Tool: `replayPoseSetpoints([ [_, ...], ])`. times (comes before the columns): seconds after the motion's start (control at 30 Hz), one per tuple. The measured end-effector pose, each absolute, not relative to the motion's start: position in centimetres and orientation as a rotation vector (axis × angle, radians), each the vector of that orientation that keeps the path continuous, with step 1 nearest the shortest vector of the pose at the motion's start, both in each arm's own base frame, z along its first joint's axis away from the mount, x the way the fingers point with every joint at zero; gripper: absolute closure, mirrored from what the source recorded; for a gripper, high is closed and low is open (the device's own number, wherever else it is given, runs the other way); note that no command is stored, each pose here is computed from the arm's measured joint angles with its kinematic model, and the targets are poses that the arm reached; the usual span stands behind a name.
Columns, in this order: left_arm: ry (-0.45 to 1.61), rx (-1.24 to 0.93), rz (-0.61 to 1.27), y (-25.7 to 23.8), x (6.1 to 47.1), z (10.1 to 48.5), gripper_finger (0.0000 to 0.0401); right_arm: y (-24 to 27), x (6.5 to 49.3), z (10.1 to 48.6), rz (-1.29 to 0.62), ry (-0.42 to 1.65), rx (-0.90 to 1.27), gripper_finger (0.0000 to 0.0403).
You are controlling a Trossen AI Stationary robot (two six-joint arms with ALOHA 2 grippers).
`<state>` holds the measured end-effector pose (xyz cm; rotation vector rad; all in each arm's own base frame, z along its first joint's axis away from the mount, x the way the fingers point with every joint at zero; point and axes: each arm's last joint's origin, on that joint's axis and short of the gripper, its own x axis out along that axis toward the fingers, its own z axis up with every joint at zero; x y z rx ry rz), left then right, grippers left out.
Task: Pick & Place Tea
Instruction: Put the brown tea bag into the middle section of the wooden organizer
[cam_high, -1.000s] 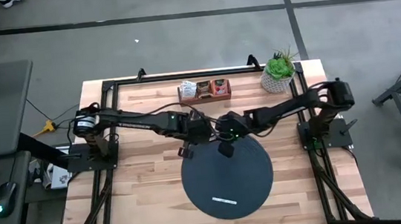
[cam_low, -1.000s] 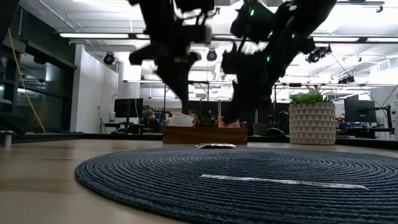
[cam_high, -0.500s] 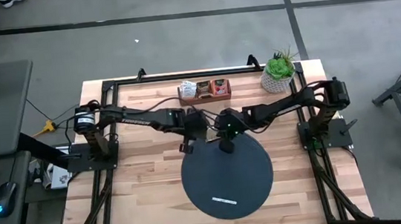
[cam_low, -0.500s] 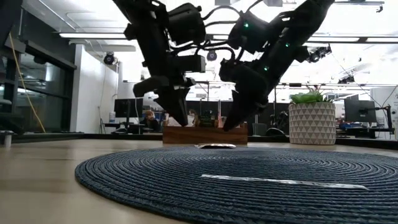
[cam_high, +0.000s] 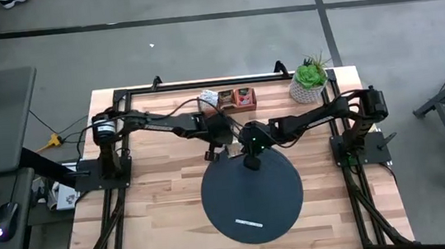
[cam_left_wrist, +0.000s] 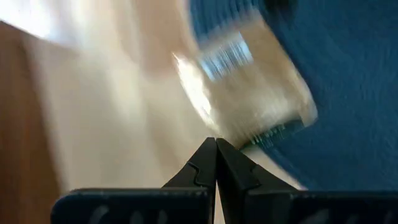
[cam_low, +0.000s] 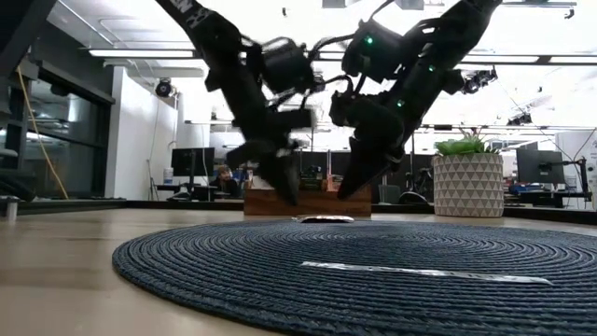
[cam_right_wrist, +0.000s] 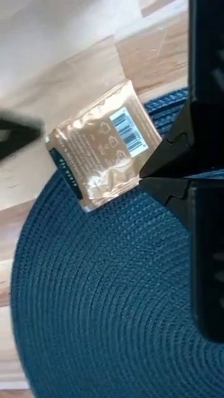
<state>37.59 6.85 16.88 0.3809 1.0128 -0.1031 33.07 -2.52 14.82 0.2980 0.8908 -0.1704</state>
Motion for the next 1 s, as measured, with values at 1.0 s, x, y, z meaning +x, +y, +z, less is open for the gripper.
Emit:
replayPoseSetpoints([
  [1.0,1.028,0.324,-0.189,7.5,39.0,11.7,0.0401,1.0,33.0,14.7,-0.027,0.921,-0.031,0.0283],
])
